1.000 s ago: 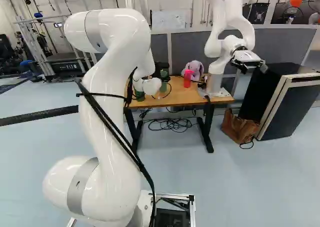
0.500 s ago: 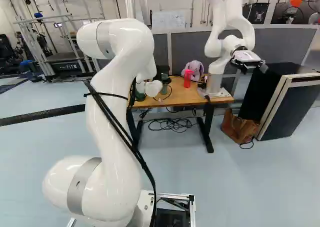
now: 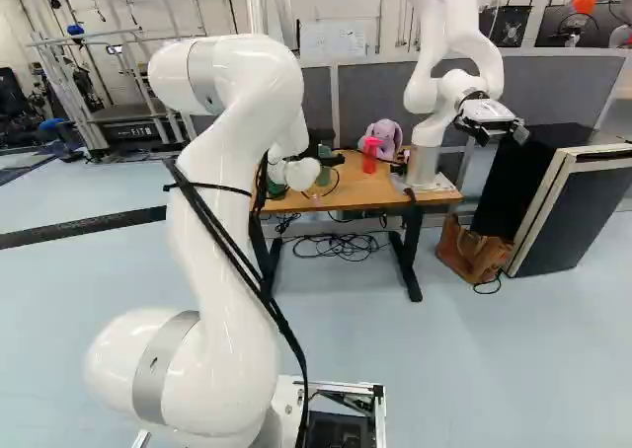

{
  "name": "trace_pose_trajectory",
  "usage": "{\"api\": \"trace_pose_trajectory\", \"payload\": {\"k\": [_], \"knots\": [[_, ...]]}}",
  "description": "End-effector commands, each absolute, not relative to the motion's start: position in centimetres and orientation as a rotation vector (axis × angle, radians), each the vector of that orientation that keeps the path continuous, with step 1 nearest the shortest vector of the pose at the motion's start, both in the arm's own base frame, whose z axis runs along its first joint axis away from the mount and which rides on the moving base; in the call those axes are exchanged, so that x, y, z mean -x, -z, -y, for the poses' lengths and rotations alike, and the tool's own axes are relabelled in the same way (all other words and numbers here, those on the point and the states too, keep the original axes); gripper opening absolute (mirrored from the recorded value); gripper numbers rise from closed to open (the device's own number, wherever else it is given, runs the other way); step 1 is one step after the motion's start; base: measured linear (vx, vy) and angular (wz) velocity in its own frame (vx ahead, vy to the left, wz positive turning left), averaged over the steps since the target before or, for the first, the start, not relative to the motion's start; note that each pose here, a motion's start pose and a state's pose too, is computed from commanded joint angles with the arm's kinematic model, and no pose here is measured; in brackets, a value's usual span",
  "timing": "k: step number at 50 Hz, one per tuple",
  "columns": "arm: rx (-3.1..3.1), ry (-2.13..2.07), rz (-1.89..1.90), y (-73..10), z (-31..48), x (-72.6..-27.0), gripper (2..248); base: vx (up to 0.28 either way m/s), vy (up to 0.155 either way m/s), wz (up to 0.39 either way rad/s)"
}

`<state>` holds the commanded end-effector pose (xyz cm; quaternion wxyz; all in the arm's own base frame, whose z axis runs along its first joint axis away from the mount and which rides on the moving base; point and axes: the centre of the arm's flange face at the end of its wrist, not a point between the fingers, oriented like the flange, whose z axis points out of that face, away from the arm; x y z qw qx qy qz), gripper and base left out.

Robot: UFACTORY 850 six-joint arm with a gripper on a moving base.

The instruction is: Place the green cup on the table

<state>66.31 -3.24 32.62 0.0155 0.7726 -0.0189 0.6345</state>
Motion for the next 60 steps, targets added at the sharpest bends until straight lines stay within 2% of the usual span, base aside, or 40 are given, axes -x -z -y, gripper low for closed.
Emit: {"api": "trace_pose_trajectory", "payload": {"k": [60], "knots": [[-2.485,-1.91,0.015,-36.2,0.6,-54.3,247,0.0,0.0,0.0]]}}
